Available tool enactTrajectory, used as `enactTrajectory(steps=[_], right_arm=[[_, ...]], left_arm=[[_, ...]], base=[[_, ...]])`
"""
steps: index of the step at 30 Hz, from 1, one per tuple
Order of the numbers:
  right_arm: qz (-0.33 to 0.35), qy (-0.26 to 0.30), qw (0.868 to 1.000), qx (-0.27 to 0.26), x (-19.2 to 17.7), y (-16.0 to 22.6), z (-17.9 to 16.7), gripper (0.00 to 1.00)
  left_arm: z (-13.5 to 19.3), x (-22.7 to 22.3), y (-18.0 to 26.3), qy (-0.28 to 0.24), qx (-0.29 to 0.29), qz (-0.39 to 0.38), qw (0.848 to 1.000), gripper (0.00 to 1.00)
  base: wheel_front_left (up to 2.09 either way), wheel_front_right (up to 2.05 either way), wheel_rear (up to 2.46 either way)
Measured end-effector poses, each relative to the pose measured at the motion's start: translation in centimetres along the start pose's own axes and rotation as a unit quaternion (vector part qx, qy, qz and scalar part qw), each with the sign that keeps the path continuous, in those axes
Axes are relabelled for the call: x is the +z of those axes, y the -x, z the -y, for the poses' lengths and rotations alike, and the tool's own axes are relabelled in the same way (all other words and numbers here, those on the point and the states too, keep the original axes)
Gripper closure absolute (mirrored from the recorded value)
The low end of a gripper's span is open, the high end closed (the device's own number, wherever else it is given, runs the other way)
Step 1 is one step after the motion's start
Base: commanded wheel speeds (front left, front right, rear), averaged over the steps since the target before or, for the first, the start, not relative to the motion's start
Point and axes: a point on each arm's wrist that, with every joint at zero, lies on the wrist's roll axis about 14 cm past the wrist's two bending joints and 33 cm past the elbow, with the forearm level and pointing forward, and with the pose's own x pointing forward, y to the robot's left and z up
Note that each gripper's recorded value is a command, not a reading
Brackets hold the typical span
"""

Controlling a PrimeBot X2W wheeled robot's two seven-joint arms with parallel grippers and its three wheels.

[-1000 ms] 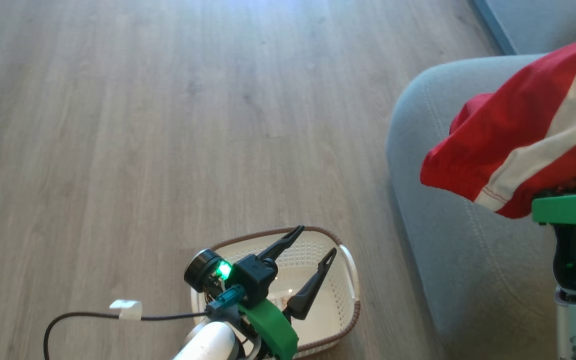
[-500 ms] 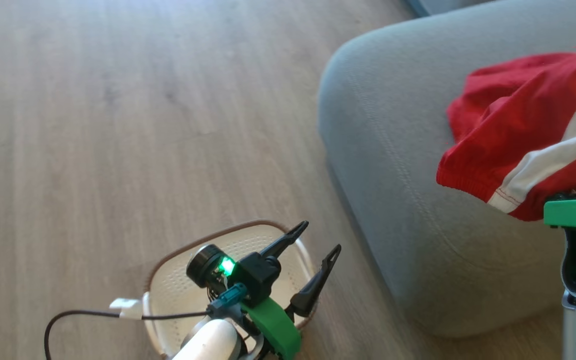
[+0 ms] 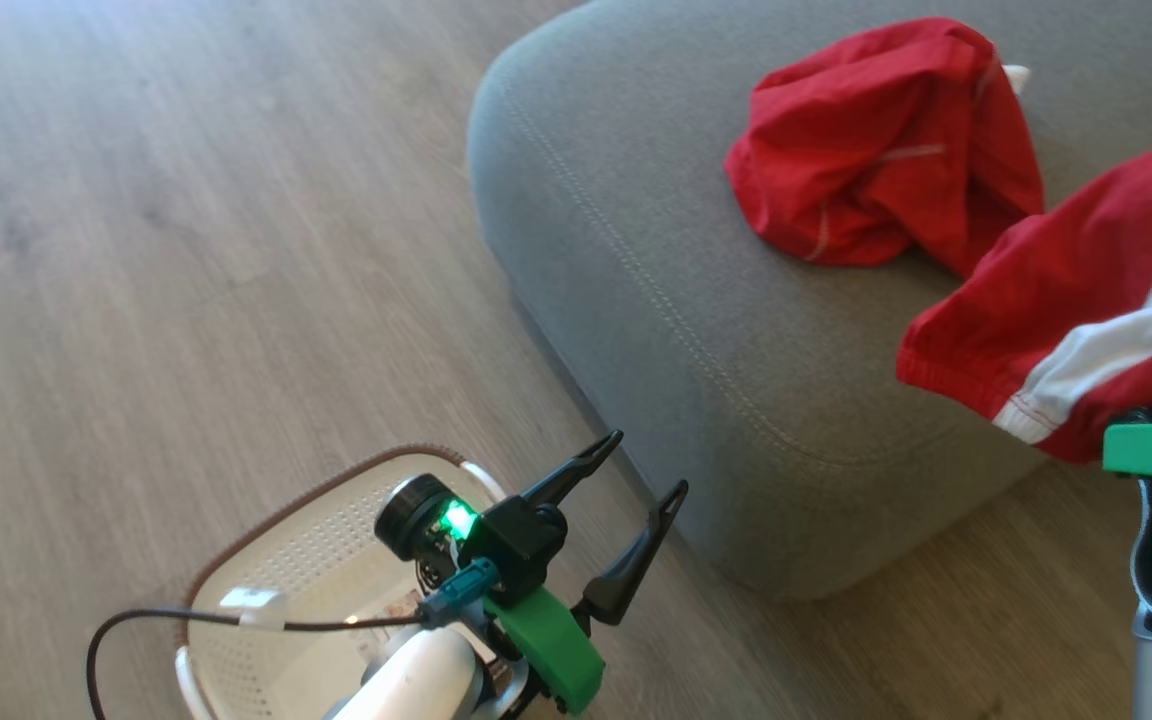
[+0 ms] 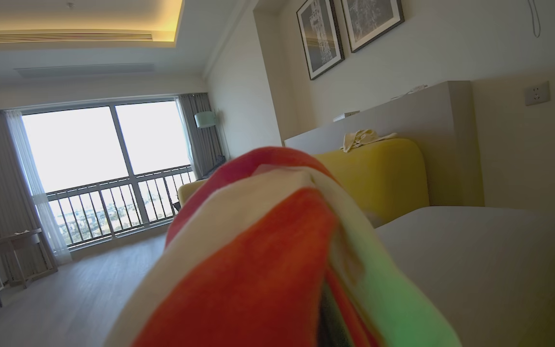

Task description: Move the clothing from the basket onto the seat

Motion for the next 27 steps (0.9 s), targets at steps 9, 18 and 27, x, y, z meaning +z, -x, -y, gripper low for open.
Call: enactTrajectory(steps=[9, 18, 27], right_arm=[[-0.006, 0.024, 0.999, -0.042, -0.3, 1.3, 2.5, 1.0], [-0.012, 0.019, 0.998, -0.055, -1.0, 1.5, 3.2, 1.0], [-0.053, 0.038, 0.996, -0.063, -3.4, -0.8, 3.4, 1.0]], left_arm=[[0.9, -0.9, -1.2, 0.018, -0.029, -0.002, 0.999, 0.0], [1.1, -1.4, -1.1, 0.019, -0.039, -0.008, 0.999, 0.0], [0.6, -3.0, -0.8, 0.029, -0.045, -0.023, 0.998, 0.0]], base=[[0.0, 0.0, 0.0], [0.0, 0.0, 0.0], [0.0, 0.0, 0.0]])
